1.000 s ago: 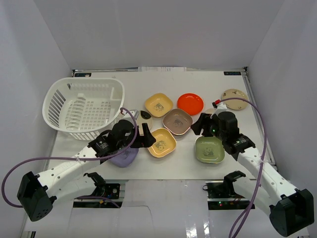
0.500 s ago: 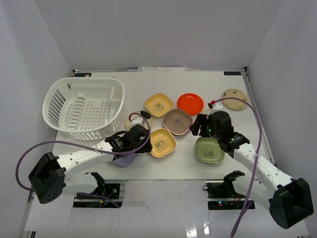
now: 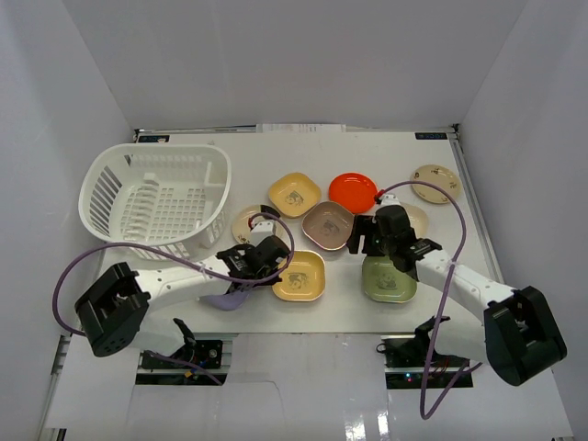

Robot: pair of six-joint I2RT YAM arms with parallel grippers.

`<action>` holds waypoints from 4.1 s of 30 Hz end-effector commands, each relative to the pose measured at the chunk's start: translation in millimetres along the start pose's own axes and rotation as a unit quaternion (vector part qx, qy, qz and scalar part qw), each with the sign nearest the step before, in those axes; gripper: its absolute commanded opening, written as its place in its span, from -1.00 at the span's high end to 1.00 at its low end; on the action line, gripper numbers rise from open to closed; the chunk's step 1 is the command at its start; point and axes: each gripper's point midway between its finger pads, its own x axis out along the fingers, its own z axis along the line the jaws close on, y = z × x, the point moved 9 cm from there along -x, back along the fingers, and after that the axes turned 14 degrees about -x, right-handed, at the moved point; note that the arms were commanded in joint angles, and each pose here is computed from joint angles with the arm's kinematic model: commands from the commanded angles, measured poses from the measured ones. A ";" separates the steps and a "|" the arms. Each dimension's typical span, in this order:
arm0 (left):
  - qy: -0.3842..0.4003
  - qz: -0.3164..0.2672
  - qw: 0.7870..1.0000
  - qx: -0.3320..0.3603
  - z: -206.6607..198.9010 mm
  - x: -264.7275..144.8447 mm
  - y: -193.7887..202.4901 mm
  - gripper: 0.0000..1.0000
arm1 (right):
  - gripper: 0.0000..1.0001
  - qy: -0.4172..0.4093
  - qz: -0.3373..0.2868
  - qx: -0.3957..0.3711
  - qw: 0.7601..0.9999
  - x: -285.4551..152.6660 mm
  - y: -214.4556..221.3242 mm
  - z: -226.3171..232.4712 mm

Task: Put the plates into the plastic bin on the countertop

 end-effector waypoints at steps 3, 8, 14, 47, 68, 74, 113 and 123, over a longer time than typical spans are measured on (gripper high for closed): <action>0.040 -0.027 0.999 -0.005 -12.0 -24.0 -13.7 1.00 | -0.49 0.007 -0.044 0.011 0.999 13.6 -28.5 6.2; 0.095 -0.035 0.995 -0.022 -19.6 -55.6 -27.4 1.00 | -0.34 0.006 -0.048 0.023 0.999 20.5 -31.1 9.0; 0.162 -0.100 0.980 -0.060 -24.0 -114.9 -63.8 1.00 | -0.33 0.028 -0.042 0.035 0.998 37.1 -35.4 7.5; -0.174 -0.325 0.867 -0.336 189.8 -89.4 -265.4 1.00 | 0.84 -0.026 -0.172 0.043 0.984 -22.0 -98.6 21.9; -0.128 -0.286 0.898 -0.308 183.2 -76.8 -264.5 -0.94 | 0.84 -0.135 -0.284 -0.046 0.948 -64.4 -247.4 172.2; 0.060 -0.384 0.876 -0.286 124.8 -181.4 -292.4 -0.96 | 0.84 -0.133 -0.293 -0.036 0.946 -37.7 -282.4 202.3; 0.349 -0.347 0.859 -0.143 49.0 -286.3 -245.9 -0.96 | -0.43 -0.173 -0.415 -0.126 0.884 32.9 -258.4 368.2; 0.345 -0.285 0.882 -0.150 58.4 -252.9 -226.9 -0.96 | -0.39 -0.165 -0.243 -0.094 0.951 8.7 -119.3 257.9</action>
